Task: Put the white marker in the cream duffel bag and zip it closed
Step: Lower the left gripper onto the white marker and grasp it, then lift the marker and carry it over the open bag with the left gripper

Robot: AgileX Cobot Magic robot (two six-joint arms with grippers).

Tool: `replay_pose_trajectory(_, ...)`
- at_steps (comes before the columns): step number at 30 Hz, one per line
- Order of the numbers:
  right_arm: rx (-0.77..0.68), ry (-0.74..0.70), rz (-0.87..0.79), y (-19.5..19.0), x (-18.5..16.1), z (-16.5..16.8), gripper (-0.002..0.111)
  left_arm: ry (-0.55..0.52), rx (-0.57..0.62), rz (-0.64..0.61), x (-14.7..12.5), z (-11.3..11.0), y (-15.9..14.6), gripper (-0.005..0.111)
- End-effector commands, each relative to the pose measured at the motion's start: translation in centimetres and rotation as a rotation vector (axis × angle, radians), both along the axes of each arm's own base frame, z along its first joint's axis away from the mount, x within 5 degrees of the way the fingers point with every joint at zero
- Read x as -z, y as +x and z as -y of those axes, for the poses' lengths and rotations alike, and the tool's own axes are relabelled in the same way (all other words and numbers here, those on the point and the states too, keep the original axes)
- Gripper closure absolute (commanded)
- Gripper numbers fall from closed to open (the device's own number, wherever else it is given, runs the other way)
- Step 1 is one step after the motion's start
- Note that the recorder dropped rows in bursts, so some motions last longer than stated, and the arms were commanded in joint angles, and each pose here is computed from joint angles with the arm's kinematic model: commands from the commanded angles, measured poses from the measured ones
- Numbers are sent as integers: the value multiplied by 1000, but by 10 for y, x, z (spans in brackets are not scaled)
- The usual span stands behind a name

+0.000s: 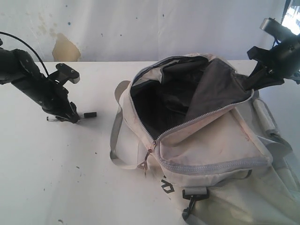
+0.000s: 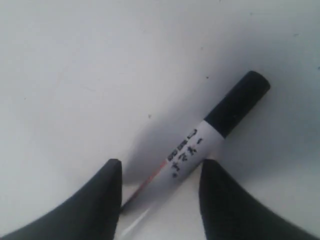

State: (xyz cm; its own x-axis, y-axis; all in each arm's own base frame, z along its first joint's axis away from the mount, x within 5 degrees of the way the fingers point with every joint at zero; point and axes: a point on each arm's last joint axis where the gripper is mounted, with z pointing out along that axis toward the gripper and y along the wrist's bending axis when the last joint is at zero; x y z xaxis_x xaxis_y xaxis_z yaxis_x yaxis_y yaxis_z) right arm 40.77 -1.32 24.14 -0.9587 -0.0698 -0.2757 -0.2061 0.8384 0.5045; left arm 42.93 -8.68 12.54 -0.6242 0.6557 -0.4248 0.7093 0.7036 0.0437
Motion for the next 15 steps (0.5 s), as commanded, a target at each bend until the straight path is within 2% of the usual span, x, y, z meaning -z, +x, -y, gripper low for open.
replay_pose_trajectory(1, 9, -14, 16, -2, -5, 5, 108, -1, 2, -7, 0, -1, 0, 87)
replay_pose_trajectory(4, 9, -14, 16, -2, -5, 5, 108, -1, 3, -11, 0, 0, -1, 107)
replay_pose_trajectory(12, 9, -14, 16, -2, -5, 5, 108, -6, 5, -12, -5, 0, -1, 107)
replay_pose_trajectory(15, 9, -14, 16, -2, -5, 5, 108, -17, 10, -9, -18, 1, 0, 107)
